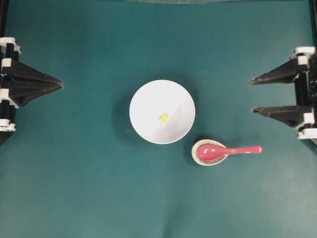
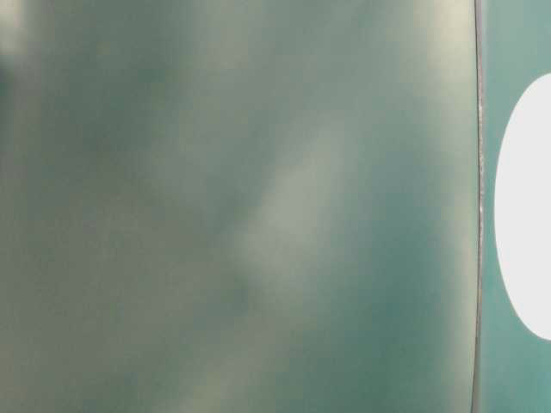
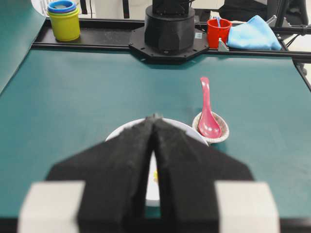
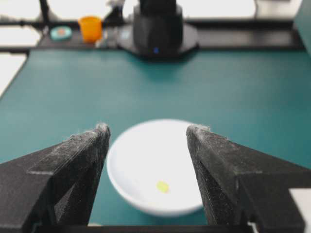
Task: Scoop the yellow hexagonal prism block from the bowl with a spoon using the right arm.
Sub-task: 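Move the right gripper to the pink spoon handle on the rest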
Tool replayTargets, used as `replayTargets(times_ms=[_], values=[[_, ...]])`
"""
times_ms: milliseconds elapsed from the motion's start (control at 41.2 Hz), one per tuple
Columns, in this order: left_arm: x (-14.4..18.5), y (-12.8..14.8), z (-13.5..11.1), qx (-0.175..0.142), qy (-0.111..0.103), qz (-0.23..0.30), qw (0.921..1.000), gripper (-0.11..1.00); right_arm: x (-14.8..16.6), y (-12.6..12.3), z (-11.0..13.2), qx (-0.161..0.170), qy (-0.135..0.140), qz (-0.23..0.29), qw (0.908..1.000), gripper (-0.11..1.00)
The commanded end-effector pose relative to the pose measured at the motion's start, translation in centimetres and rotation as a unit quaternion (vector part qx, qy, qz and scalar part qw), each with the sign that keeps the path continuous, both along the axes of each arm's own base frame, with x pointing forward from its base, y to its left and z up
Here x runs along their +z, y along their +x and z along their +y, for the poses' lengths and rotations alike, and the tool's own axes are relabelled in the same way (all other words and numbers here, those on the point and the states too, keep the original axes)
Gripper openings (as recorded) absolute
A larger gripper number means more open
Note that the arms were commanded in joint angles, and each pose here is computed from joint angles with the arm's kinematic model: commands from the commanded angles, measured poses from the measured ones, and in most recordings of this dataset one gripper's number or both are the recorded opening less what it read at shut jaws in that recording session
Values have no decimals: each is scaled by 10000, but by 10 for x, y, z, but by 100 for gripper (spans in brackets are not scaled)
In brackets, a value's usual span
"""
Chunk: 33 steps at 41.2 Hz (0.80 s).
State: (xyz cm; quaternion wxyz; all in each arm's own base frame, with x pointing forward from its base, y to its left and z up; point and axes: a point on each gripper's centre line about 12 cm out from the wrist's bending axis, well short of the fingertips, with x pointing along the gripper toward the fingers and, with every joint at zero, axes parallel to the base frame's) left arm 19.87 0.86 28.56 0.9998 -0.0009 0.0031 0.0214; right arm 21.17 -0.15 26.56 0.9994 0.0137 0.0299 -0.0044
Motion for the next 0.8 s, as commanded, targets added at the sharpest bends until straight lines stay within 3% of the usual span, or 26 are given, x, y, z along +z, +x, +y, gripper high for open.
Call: replayTargets(times_ms=[0,340,559,777], values=[[10,2,0,6,5,-123,9999,3,-5,5,0,2,22,92,10000,65],[8,2,0,5,-6,-46,10000,3,-45,15,7,128,87,300,9994,65],[8,2,0,6,-7,-23,10000,3,-69,14,21,316,299,307,9986,65],[8,2,0,6,-14,-31,10000,3,-93,11,30,291,594,425,9969,65]])
